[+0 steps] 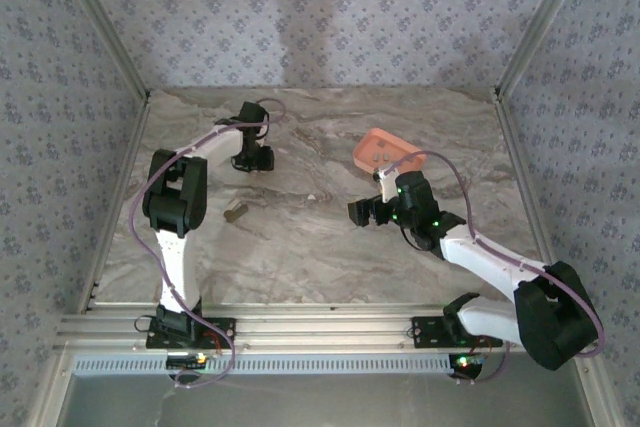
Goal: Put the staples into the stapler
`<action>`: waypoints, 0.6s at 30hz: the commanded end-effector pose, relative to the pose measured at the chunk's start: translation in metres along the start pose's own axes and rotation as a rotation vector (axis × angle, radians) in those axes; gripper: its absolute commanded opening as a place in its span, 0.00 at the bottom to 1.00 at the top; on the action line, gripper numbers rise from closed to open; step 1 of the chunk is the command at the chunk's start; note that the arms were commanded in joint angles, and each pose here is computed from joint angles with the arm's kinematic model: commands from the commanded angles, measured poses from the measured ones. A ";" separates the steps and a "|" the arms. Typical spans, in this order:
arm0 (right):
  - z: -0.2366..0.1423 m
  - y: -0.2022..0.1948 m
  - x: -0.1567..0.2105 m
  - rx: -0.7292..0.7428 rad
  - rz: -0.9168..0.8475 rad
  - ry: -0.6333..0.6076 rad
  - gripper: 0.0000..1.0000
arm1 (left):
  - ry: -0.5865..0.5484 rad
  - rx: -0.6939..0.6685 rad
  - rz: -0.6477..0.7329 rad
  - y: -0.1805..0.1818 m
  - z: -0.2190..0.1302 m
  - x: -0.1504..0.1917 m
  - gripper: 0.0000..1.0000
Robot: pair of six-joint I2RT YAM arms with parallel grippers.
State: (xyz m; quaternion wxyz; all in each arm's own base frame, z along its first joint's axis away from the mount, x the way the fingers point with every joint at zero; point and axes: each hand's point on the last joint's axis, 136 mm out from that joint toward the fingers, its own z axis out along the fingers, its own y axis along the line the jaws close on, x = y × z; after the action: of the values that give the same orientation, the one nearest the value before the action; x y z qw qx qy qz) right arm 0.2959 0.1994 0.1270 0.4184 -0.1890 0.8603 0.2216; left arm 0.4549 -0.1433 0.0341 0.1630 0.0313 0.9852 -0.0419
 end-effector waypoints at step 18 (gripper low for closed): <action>-0.019 0.006 -0.046 -0.051 0.038 -0.128 1.00 | -0.214 0.392 0.287 -0.087 -0.115 0.028 0.27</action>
State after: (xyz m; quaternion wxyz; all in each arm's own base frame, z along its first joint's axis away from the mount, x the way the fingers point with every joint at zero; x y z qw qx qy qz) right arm 0.3032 0.1937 0.1442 0.4383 -0.1684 0.8513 0.2340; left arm 0.3991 -0.1922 0.1050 0.2195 0.1361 0.9562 -0.1377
